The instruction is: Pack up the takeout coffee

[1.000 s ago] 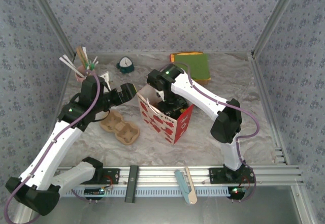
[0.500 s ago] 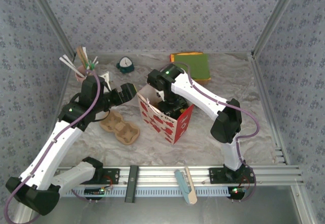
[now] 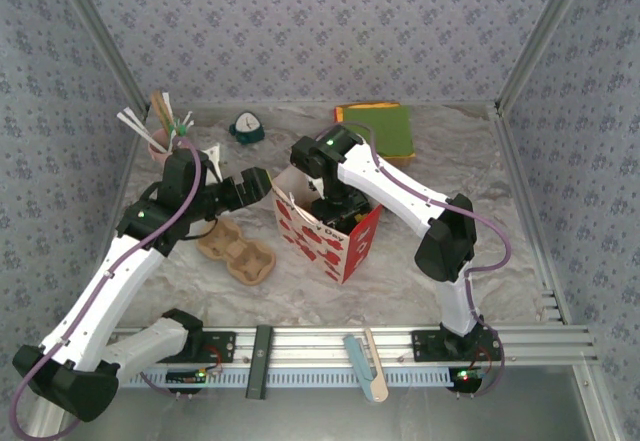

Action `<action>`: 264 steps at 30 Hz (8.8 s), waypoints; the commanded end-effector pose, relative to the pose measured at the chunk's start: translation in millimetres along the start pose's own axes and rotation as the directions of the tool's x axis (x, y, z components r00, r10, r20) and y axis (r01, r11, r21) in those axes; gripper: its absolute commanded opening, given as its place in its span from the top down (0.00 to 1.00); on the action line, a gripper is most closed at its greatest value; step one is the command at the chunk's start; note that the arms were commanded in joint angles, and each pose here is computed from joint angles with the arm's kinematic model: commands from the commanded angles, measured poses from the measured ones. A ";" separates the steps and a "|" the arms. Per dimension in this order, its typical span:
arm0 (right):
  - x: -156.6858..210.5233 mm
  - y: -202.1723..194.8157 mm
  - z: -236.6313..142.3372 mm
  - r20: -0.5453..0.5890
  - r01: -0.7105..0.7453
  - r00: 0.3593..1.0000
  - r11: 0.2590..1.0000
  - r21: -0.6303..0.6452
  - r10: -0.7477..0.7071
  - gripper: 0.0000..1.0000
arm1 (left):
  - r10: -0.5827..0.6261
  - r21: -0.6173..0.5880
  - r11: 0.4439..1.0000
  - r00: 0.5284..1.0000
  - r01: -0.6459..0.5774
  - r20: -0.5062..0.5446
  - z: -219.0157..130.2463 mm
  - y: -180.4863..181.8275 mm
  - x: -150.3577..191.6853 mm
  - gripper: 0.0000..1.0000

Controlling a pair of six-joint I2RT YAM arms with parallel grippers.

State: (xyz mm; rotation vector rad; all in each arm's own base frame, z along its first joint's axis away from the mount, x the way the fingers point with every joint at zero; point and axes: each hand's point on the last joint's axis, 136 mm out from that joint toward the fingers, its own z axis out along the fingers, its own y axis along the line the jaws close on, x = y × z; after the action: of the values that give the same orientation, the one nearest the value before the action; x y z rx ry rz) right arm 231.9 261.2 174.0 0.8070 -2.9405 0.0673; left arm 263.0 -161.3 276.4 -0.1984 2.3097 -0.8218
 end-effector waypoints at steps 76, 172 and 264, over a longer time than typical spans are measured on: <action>13.2 -1.3 0.0 -0.040 0.010 0.999 1.000 0.017 -0.009 0.32 | 0.015 0.011 1.000 1.000 -0.015 0.006 -9.4 -1.3 1.3 0.00; 8.2 -5.5 12.3 -0.053 0.007 0.999 1.000 0.018 -0.006 0.32 | 0.012 0.007 1.000 1.000 -0.012 0.001 -7.6 -0.2 2.1 0.00; 4.4 -1.4 33.1 -0.059 0.020 0.998 1.000 0.009 -0.019 0.32 | 0.002 0.020 1.000 1.000 -0.002 0.003 -10.9 -2.0 2.9 0.00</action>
State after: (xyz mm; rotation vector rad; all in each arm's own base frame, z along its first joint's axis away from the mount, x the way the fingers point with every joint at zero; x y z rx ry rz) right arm 228.8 257.9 145.3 0.8009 -2.9016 0.0966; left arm 258.2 -160.1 279.2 -0.1863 2.3044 -0.8280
